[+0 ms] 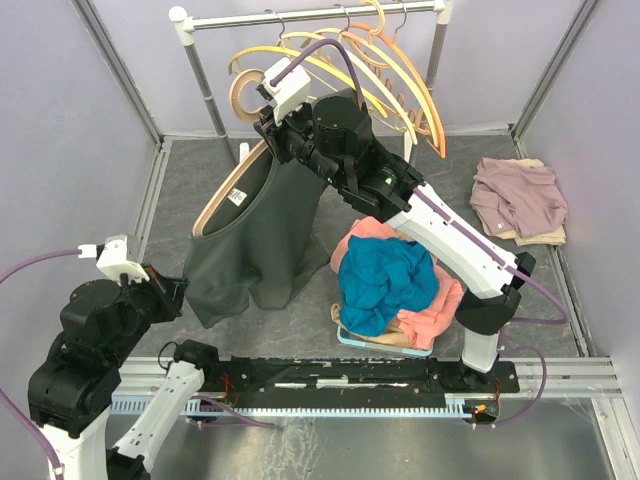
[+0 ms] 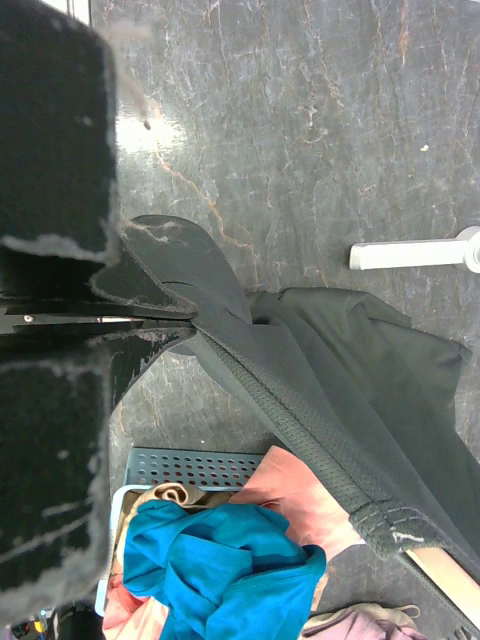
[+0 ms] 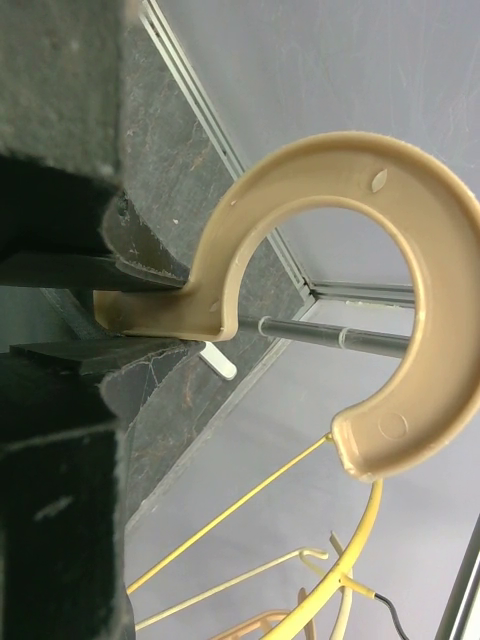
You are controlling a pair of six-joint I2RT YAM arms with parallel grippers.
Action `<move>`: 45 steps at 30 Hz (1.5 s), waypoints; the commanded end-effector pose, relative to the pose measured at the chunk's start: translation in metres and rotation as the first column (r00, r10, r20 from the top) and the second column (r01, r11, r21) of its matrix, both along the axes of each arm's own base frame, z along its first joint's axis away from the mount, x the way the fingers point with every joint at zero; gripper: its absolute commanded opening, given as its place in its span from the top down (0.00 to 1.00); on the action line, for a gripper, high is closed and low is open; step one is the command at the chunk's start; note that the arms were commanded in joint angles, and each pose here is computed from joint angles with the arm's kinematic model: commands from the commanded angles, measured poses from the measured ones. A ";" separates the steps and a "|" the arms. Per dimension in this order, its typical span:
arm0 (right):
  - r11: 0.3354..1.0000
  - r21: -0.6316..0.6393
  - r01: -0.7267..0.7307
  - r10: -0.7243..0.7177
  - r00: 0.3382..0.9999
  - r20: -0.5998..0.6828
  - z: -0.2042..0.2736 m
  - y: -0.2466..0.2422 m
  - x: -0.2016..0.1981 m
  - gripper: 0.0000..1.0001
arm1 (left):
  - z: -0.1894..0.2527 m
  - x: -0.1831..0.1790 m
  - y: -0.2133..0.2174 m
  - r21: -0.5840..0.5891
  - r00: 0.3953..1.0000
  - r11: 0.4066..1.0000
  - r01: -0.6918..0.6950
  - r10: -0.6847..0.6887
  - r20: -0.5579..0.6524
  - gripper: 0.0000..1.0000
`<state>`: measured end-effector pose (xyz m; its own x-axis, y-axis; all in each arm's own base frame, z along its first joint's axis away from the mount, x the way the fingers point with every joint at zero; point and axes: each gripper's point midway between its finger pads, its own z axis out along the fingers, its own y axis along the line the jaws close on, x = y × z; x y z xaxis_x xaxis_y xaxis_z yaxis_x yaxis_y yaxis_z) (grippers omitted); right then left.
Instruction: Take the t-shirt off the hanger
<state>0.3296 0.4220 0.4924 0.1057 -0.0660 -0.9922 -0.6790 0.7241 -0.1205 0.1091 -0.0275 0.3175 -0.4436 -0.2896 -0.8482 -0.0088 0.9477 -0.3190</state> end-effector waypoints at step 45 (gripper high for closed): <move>0.991 0.131 0.007 -0.015 0.998 0.059 0.048 -0.025 -0.009 0.99 | 0.104 0.044 -0.035 0.024 0.901 0.983 0.181 -0.176 0.396 0.37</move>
